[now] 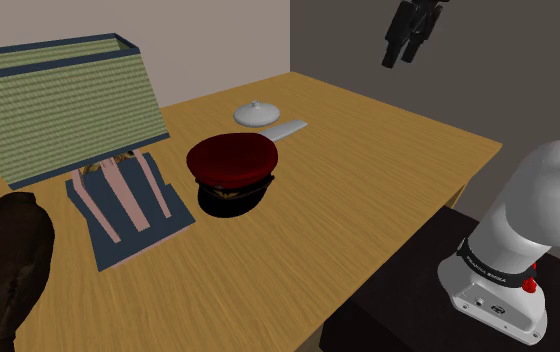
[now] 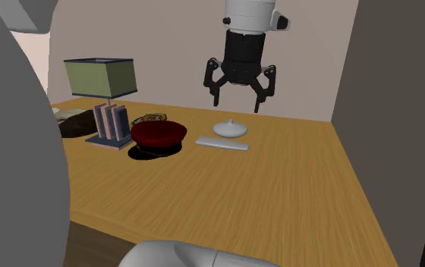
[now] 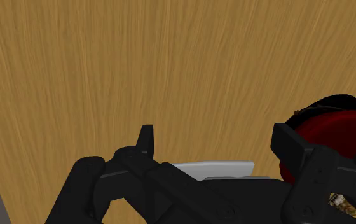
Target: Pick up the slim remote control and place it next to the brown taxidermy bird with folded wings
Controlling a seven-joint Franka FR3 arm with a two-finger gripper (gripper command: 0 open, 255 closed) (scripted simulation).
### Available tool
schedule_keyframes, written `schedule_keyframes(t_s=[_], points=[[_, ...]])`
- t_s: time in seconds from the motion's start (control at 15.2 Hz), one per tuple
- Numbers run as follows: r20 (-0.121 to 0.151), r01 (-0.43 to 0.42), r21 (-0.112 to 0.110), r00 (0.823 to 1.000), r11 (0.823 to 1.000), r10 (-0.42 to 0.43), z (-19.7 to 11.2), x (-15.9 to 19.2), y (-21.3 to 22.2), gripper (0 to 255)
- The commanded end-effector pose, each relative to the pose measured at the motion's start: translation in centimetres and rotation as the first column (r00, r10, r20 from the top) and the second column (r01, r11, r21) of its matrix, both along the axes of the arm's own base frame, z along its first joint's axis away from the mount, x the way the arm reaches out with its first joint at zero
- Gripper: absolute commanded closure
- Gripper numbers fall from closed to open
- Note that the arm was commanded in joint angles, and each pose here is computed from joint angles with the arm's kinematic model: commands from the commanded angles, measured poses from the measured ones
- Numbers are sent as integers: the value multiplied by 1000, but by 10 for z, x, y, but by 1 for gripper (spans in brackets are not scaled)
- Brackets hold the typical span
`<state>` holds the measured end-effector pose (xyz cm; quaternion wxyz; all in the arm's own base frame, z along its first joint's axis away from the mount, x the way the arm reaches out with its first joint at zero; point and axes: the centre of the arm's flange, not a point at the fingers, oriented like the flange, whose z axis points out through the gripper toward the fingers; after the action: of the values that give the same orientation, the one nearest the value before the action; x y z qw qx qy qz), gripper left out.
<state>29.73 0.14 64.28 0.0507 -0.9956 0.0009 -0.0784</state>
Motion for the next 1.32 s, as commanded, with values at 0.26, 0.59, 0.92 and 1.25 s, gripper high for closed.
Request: schedule_keyframes(t_s=[0.26, 0.59, 0.92, 1.25], points=[[-10, -211, -25, 977, 977, 211, -27, 46, -19, 0], [-29, -461, -52, 887, 886, 460, -61, 106, -29, 0], [-54, -678, -73, 735, 732, 676, -95, 168, -25, 0], [-84, -847, -86, 531, 525, 843, -130, 225, -5, 0]])
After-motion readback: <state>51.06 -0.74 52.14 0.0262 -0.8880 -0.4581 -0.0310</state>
